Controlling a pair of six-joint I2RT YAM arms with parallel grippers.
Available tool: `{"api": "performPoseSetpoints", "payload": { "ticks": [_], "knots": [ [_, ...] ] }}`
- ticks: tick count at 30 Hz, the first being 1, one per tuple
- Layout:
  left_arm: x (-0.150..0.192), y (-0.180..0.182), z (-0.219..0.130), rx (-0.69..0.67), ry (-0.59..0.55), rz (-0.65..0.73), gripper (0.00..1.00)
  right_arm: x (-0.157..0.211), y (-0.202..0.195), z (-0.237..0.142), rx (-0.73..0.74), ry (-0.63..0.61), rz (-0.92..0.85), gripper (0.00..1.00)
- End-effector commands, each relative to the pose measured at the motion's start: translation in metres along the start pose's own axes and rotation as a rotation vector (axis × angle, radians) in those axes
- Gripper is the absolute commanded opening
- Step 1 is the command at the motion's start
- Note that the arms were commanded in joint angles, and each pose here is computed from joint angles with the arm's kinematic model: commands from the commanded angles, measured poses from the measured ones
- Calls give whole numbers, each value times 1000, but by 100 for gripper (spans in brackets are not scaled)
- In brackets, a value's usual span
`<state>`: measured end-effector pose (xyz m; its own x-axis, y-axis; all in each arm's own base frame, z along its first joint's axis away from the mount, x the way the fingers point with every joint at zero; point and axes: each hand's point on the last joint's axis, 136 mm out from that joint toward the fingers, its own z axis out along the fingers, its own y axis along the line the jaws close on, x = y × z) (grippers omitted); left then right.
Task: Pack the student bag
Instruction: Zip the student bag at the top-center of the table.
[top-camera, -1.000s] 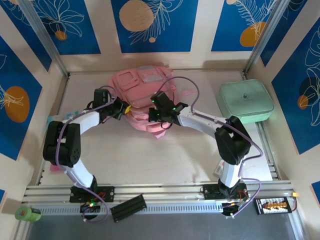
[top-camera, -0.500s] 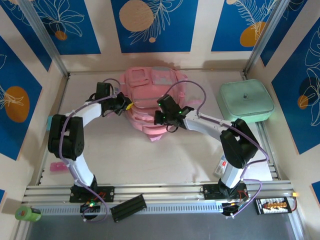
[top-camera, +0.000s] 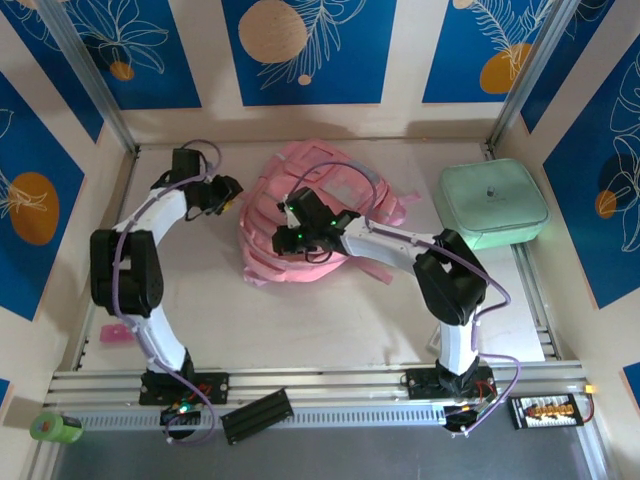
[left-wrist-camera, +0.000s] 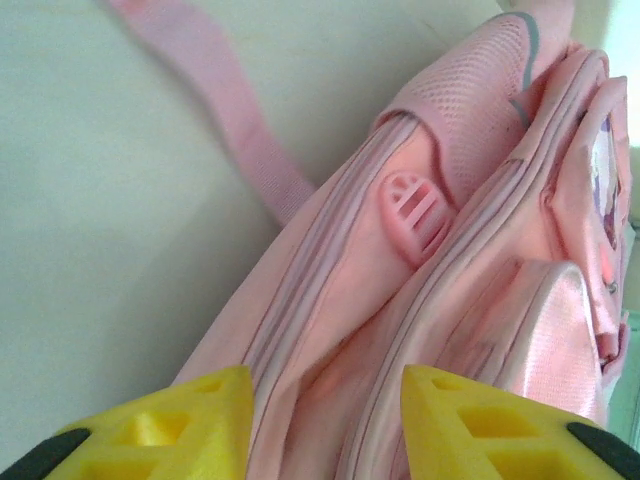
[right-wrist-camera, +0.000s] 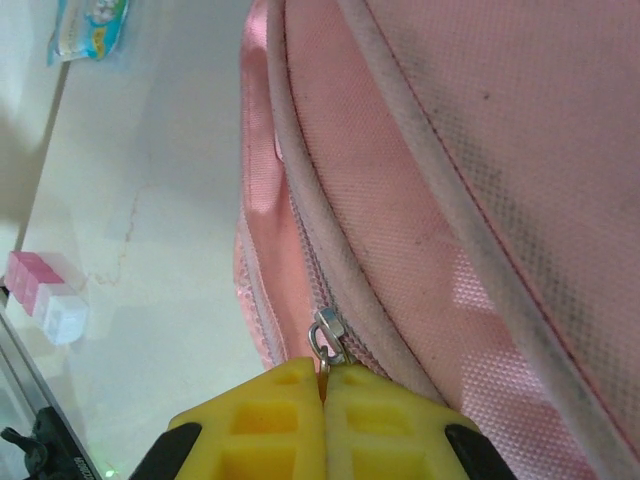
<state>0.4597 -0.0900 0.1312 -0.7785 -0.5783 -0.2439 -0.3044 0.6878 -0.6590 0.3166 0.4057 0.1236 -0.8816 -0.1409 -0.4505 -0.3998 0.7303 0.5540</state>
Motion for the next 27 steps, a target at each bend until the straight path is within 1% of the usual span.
{"api": "performPoseSetpoints", "payload": {
  "ticks": [1,5,8,11,14,17,19,21,23,27],
  "knots": [
    [16,-1,-23,19,4,-25,44,-24,26,-3,-95,-32,-28,0],
    [44,-10,-25,122,78,-100,45,-29,32,1,-113,-29,-41,0],
    [59,-19,-23,165,123,-119,46,-30,34,1,-121,-27,-41,0],
    [66,-26,-20,178,142,-95,46,-30,33,2,-119,-24,-38,0],
    [68,-26,-13,163,149,-92,46,-29,32,2,-116,-22,-36,0],
    [74,-28,-2,162,195,-101,42,-26,32,2,-115,-16,-34,0],
    [75,-25,4,145,200,-105,39,-26,31,1,-113,-16,-31,0],
    [73,-21,7,126,190,-94,36,-25,31,2,-109,-16,-34,0],
    [69,-17,10,93,175,-76,30,-25,28,1,-97,-17,-34,0],
    [58,-18,11,80,145,-60,8,-19,17,-2,-26,-16,-40,0]
  ]
}}
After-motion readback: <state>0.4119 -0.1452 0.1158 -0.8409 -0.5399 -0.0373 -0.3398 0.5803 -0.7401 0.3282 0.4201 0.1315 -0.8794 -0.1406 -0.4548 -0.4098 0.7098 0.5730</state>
